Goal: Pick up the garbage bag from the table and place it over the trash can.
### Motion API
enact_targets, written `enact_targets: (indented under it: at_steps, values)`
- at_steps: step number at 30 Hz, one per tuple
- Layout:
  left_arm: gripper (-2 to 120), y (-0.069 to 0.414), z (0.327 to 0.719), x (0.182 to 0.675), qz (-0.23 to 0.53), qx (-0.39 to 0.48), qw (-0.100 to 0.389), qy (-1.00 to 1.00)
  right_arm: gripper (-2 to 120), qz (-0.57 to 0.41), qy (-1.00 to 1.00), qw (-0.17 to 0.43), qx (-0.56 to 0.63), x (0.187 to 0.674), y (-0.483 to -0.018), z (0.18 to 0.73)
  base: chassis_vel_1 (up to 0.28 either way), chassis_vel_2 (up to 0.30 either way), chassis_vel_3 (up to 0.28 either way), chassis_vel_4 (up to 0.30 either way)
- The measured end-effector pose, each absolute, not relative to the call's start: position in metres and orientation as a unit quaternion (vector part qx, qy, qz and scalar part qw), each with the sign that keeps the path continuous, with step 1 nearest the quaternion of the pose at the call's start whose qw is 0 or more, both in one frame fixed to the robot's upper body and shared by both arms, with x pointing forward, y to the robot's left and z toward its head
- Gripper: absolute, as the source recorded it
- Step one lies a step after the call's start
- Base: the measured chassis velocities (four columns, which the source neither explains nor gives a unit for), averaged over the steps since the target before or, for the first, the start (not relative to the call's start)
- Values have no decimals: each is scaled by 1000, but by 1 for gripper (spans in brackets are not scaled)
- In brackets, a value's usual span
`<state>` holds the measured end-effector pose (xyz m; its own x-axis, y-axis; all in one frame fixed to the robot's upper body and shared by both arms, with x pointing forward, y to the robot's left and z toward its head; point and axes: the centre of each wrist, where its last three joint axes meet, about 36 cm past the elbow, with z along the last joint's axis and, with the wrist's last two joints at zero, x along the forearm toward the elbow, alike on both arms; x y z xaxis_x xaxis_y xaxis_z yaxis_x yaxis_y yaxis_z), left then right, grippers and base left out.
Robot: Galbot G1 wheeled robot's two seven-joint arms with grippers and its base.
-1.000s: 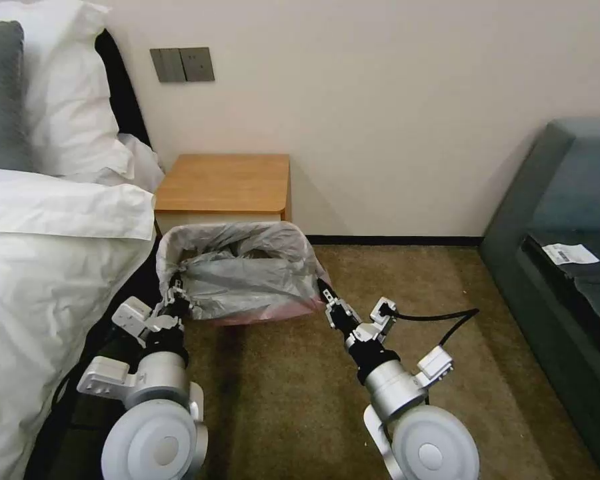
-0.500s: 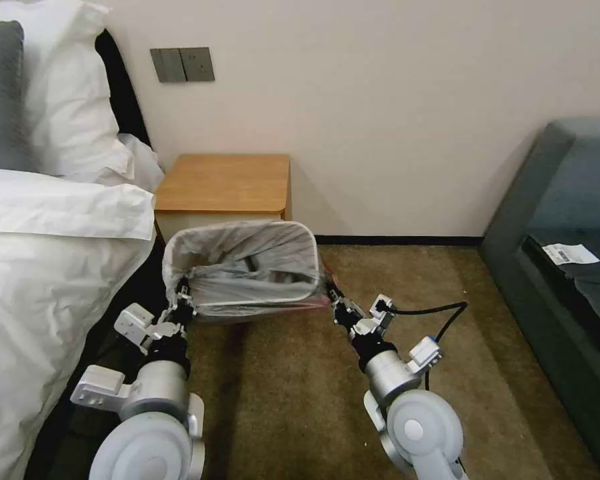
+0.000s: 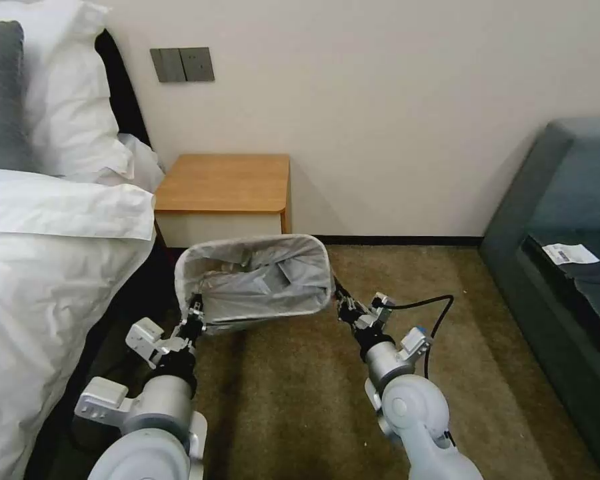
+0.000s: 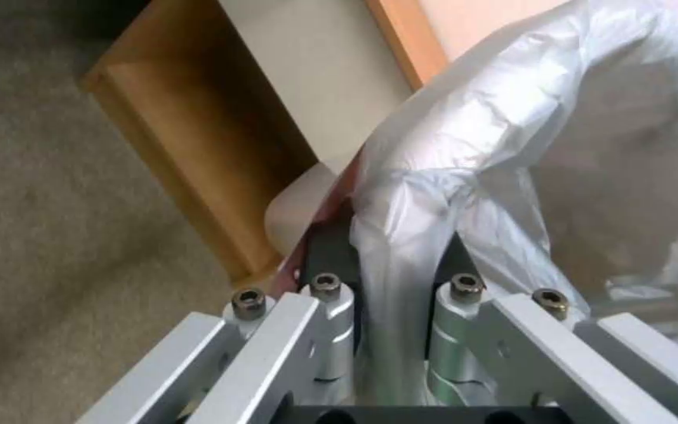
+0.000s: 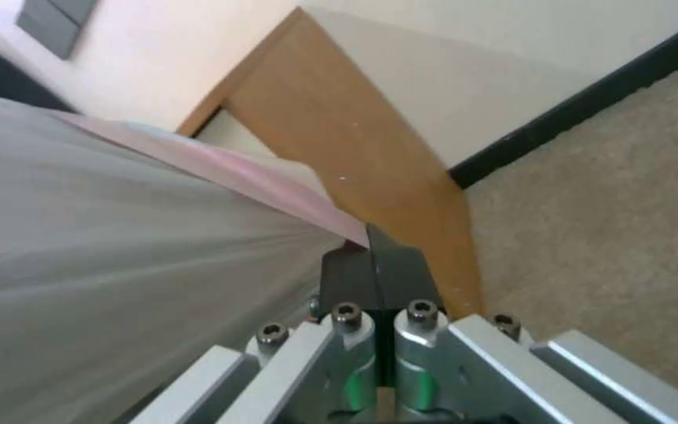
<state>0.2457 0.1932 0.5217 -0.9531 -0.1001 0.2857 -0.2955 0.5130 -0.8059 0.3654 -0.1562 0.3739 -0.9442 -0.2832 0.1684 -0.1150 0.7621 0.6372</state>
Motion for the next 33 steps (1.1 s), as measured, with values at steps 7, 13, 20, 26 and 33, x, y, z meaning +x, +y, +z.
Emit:
enact_targets:
  at_steps: [7, 13, 20, 26, 33]
  values:
    - [9, 193, 522, 246, 482, 113, 106, -862, 0, -304, -938, 135, 95, 379, -160, 357, 0, 0, 0, 0]
    - [9, 193, 522, 246, 482, 115, 106, -862, 0, -293, -942, 136, 93, 388, -161, 354, 0, 0, 0, 0]
    - [9, 197, 523, 247, 472, 119, 101, -868, 0, -280, -946, 136, 91, 392, -159, 351, 0, 0, 0, 0]
    - [9, 202, 531, 257, 451, 115, 67, -883, 22, -248, -955, 125, 104, 369, -165, 362, 0, 0, 0, 0]
    - [7, 206, 517, 278, 431, 121, 65, -892, 46, -215, -965, 109, 104, 336, -185, 373, 0, 0, 0, 0]
